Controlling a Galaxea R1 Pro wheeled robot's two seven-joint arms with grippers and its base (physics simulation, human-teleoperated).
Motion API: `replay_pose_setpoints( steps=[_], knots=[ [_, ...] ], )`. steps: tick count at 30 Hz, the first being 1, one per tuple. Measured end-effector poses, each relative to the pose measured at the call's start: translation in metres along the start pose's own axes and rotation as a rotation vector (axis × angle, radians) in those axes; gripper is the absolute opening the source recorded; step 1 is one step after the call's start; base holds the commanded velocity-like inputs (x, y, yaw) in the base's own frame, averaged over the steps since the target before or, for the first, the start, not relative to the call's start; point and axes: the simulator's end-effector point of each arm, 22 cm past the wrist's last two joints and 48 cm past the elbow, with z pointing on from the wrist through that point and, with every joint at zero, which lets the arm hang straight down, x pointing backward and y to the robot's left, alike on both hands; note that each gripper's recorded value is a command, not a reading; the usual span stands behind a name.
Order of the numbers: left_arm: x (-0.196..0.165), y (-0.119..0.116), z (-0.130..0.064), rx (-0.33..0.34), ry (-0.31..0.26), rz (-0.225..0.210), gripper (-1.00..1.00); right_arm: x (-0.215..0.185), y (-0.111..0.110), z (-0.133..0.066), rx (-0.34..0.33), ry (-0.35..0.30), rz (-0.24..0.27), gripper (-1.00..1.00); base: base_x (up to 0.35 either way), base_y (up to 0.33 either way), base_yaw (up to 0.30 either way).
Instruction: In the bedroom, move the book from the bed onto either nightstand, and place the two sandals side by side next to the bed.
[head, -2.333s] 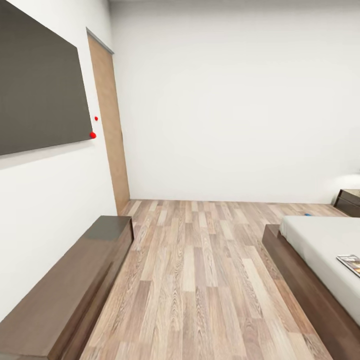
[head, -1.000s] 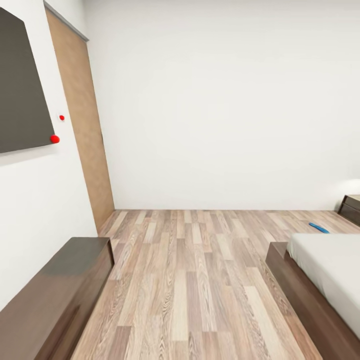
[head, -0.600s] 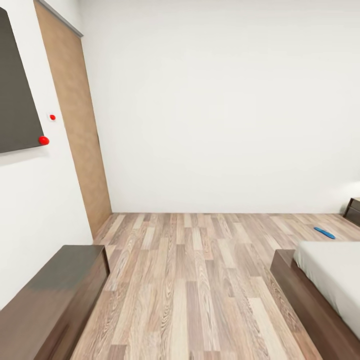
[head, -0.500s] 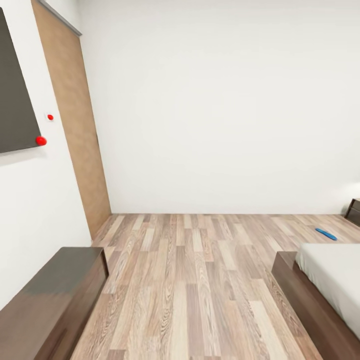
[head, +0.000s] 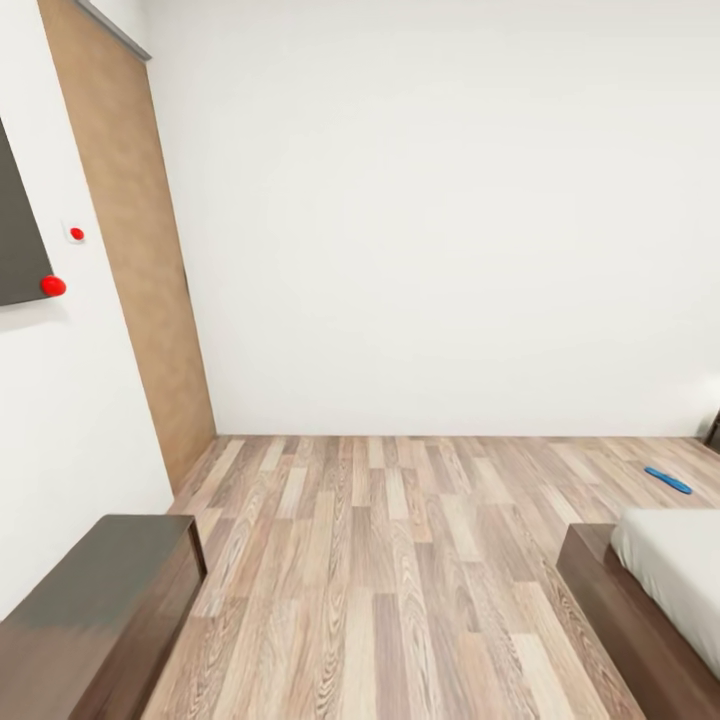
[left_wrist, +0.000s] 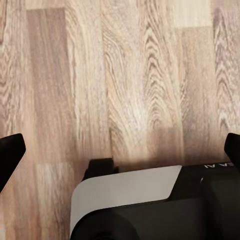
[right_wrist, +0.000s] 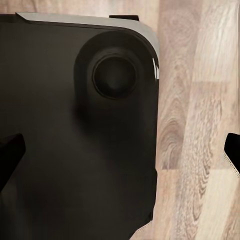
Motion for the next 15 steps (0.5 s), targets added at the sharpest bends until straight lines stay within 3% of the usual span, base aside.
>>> replay_pose_setpoints(
  steps=[15],
  knots=[
    [-0.0001, 0.0000, 0.0000, 0.000, 0.000, 0.000, 1.00, 0.0000, 0.0000, 0.0000, 0.000, 0.000, 0.000, 1.00, 0.304, 0.000, 0.000]
  ],
)
